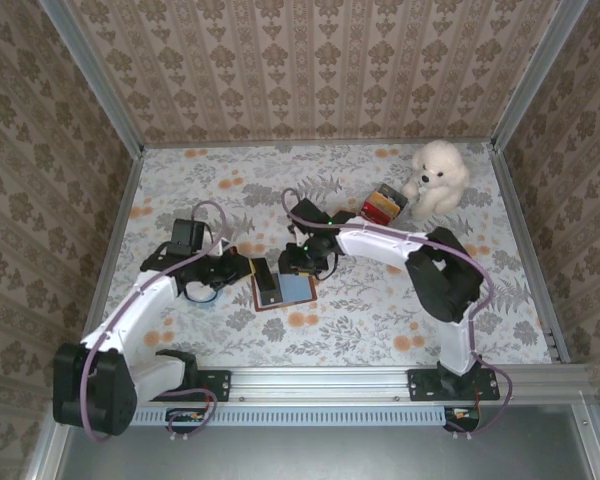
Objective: Take the credit cards out of the card holder
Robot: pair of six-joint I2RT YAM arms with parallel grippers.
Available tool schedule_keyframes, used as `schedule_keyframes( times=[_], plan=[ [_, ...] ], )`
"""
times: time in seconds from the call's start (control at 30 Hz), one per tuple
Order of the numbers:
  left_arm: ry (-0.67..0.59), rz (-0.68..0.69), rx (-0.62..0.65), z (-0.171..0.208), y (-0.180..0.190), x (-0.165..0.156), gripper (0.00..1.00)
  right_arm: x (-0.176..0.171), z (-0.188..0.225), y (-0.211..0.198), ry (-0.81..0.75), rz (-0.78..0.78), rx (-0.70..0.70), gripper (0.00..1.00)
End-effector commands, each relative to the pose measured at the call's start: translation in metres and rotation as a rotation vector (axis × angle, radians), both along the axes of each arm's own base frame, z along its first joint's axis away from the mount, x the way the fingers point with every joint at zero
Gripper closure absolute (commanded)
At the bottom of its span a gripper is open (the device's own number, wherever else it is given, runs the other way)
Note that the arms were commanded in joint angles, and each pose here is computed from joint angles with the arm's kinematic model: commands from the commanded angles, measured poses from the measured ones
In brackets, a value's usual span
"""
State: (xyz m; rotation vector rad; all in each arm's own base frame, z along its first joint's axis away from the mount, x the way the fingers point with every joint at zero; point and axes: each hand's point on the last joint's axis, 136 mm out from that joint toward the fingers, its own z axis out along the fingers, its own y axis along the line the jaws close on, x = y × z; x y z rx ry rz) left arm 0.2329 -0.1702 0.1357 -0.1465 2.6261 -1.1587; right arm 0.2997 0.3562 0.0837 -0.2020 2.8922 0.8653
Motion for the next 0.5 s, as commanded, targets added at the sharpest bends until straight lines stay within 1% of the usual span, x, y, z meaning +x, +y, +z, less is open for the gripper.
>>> schedule_keyframes(
  times=[0.0,0.1,0.17,0.3,0.47],
  plan=[
    [-0.076,0.017,-0.078,0.036,-0.006,0.011,1.0,0.015,0.081,0.011,-0.096,0.006,0.236,0.43],
    [-0.125,0.019,-0.168,0.065,-0.015,0.021,1.0,0.02,0.113,0.006,-0.112,0.005,0.397,0.29],
    [-0.15,0.023,-0.212,0.081,-0.019,0.025,1.0,0.023,0.13,0.002,-0.112,0.005,0.488,0.25],
    [-0.179,0.015,-0.304,0.106,-0.027,0.027,1.0,0.023,0.154,-0.001,-0.104,0.032,0.623,0.22],
    [-0.206,0.018,-0.387,0.126,-0.031,0.027,1.0,0.015,0.157,0.003,-0.054,0.083,0.68,0.22]
  ],
)
